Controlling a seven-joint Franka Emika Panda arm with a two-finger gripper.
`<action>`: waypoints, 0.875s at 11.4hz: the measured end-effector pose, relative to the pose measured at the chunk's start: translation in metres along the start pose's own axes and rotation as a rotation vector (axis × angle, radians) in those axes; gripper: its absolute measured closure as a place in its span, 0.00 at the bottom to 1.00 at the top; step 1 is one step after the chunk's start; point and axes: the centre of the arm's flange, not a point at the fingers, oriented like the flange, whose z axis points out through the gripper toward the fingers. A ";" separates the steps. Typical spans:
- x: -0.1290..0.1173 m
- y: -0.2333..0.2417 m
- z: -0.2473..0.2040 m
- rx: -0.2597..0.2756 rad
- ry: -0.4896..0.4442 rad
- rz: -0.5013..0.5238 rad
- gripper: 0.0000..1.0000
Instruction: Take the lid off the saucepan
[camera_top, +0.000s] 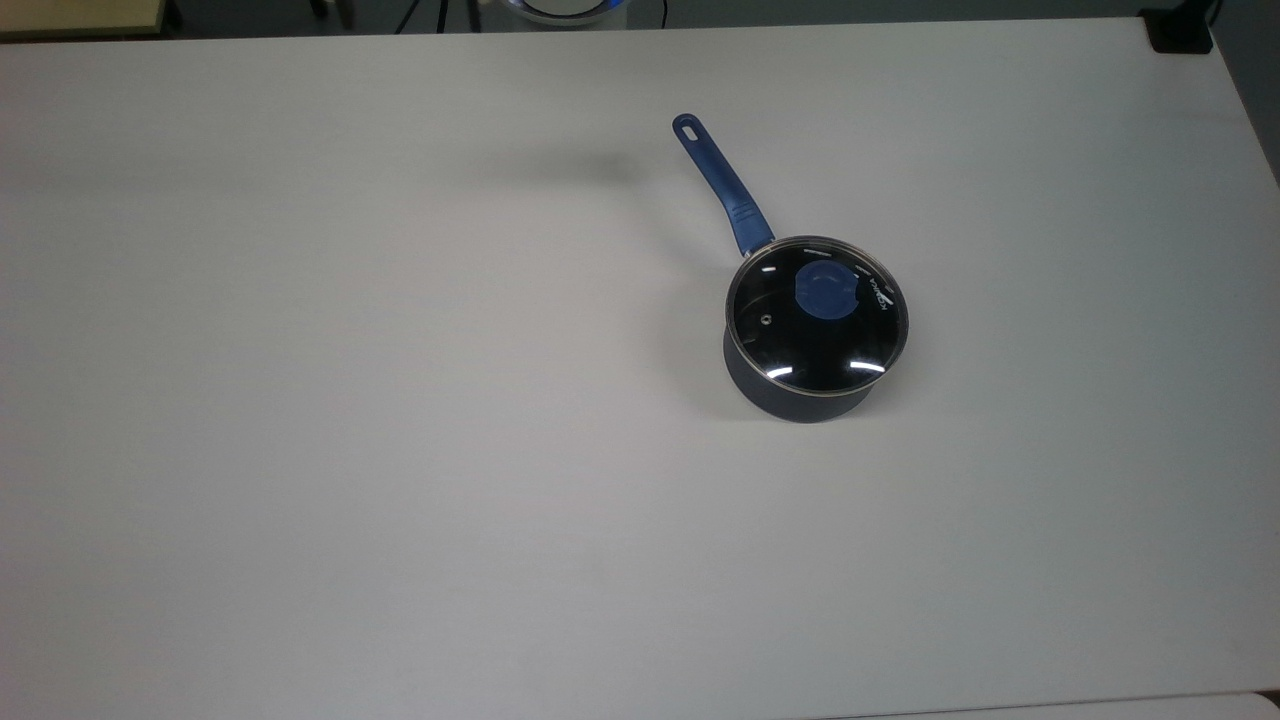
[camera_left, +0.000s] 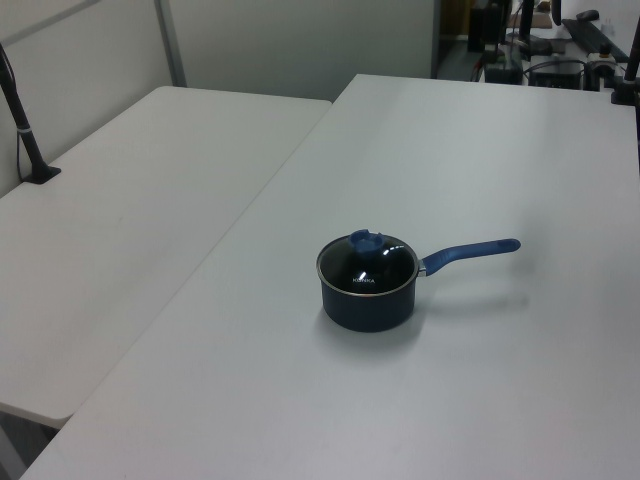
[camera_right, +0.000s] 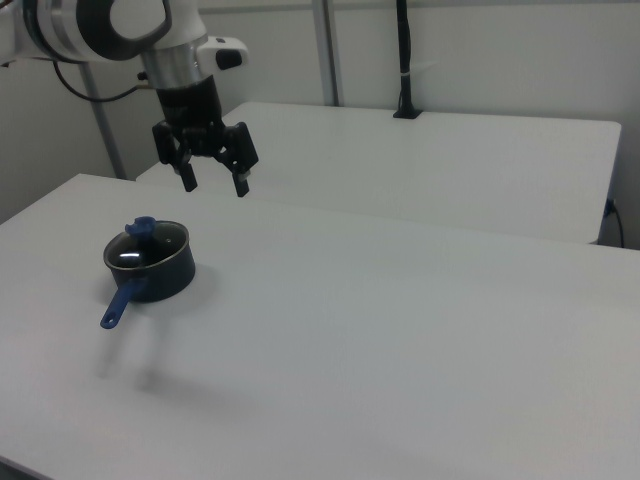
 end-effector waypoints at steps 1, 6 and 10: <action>0.006 -0.014 0.007 0.003 -0.012 -0.025 0.00; 0.051 -0.111 0.059 0.061 -0.003 -0.032 0.00; 0.077 -0.223 0.079 0.116 0.072 0.140 0.00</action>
